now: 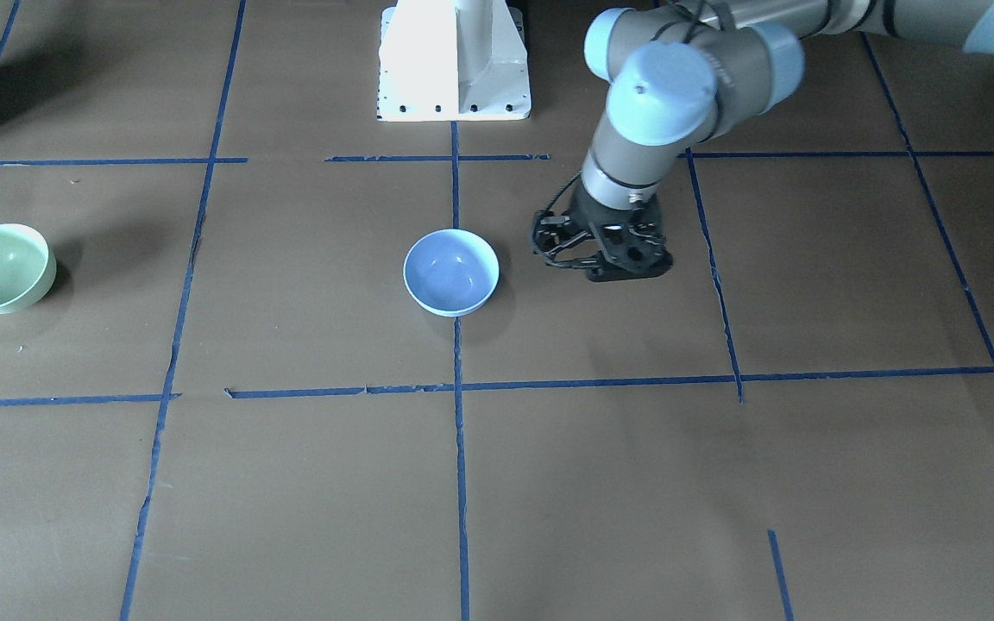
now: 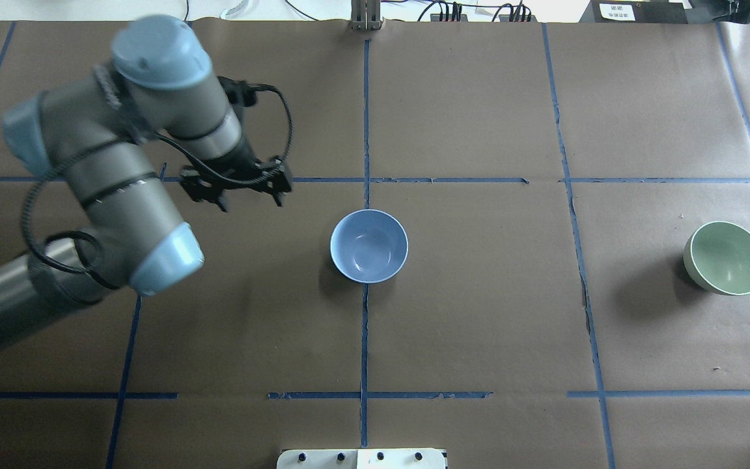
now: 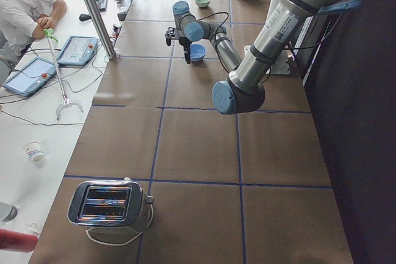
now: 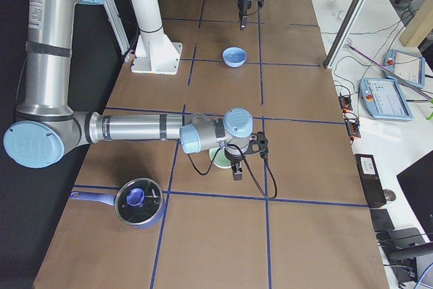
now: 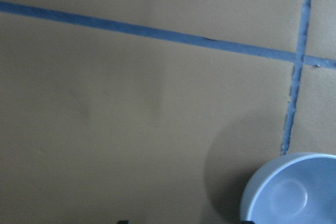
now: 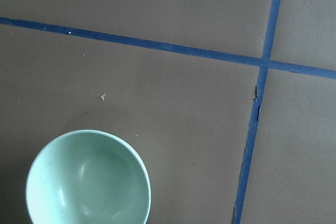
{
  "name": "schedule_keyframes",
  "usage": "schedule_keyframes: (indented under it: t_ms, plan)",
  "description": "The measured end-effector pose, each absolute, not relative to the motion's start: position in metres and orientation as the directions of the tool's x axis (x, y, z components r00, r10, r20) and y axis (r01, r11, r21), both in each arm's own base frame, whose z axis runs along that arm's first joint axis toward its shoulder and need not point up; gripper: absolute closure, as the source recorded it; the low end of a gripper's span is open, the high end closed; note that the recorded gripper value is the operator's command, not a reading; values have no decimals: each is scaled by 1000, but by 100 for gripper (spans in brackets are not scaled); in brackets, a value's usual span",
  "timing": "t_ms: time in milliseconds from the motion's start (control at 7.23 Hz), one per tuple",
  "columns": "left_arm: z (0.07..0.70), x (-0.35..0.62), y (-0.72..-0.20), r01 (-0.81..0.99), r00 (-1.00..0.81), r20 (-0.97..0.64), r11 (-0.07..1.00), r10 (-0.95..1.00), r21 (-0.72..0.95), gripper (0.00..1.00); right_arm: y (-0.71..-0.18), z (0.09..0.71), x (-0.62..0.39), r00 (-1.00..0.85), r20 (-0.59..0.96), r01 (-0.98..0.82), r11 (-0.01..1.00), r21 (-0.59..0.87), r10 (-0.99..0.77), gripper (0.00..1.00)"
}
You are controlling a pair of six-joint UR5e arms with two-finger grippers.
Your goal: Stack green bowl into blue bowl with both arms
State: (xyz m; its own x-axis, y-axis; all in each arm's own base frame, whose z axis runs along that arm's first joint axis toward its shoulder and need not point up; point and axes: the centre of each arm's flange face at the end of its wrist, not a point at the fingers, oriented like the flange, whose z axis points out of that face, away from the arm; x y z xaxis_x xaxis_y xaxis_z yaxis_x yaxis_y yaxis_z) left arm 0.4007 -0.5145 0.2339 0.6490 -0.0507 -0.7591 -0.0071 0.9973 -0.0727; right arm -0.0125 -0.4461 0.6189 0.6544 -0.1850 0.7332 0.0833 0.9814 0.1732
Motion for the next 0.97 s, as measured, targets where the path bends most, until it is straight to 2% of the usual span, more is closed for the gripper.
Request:
schedule_keyframes:
  t_ms: [415,691,968]
  plan:
    - [388,170,-571,-160,722,-657,976,216,146,0,-438,614,-14,642,752,30,984,173,-152,1]
    - [507,23,-566,-240,739,-605,955,297,175,0,-419,618,-32,624,778,-45,990,135,-77,1]
    - [587,-54,-543,-242,701,-654,958,283,155,0,-403,643,-56,624,780,-79,991,112,-39,3]
